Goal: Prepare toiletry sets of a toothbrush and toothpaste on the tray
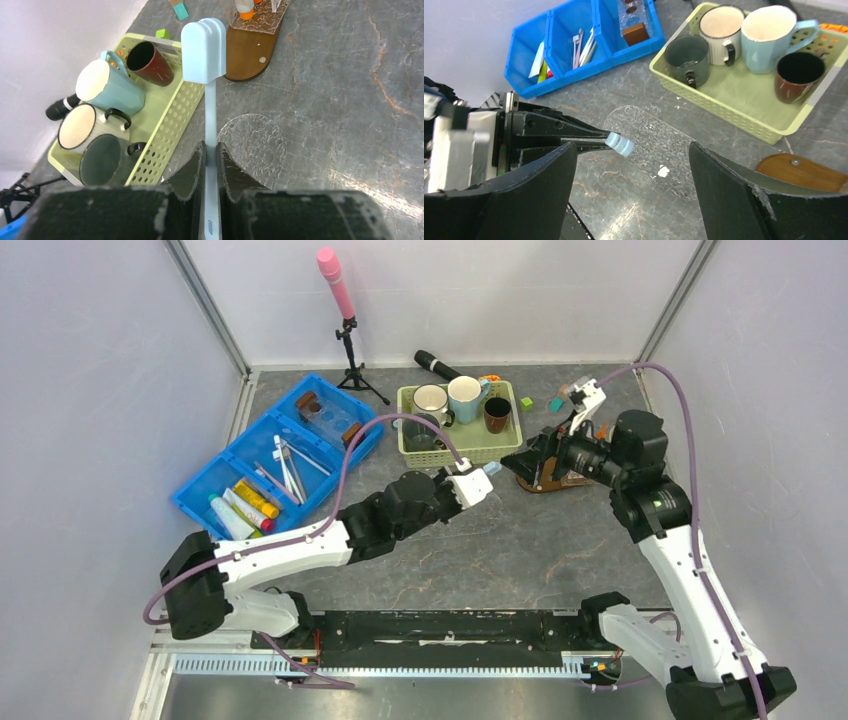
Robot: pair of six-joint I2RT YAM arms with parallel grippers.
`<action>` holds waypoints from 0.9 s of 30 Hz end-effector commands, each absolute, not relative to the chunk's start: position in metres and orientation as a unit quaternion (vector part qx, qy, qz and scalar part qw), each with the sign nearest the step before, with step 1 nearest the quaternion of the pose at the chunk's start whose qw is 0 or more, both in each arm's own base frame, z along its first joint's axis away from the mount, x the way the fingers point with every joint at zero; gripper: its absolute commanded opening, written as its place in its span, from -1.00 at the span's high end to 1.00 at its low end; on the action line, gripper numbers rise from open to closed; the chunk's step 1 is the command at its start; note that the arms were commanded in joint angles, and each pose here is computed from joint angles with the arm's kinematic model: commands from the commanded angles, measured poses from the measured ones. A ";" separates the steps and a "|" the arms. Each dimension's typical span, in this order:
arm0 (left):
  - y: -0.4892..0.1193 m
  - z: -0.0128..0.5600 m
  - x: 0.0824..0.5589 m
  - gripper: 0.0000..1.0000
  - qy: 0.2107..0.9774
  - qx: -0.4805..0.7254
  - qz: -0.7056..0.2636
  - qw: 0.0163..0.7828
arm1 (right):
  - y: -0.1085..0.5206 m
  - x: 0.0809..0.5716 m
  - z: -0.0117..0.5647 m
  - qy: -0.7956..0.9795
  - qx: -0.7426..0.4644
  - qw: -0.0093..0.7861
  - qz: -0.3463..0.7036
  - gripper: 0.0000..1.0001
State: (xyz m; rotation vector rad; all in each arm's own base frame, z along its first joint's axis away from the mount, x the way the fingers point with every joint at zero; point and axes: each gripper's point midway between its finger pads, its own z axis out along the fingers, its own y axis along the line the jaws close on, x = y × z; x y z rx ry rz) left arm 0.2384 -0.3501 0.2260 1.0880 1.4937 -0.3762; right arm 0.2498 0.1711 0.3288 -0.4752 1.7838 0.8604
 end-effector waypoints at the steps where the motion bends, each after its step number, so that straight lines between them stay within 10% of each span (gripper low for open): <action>1: -0.364 0.272 0.251 0.96 0.586 0.461 -0.109 0.658 | 0.180 0.251 0.311 0.761 -0.205 0.497 0.362 -0.72; 18: -0.376 0.261 0.253 0.96 0.570 0.473 -0.050 0.670 | 0.194 0.259 0.274 0.796 -0.188 0.449 0.360 -0.15; 27: -0.376 0.257 0.254 0.96 0.569 0.468 -0.037 0.675 | 0.199 0.257 0.272 0.796 -0.186 0.441 0.370 0.49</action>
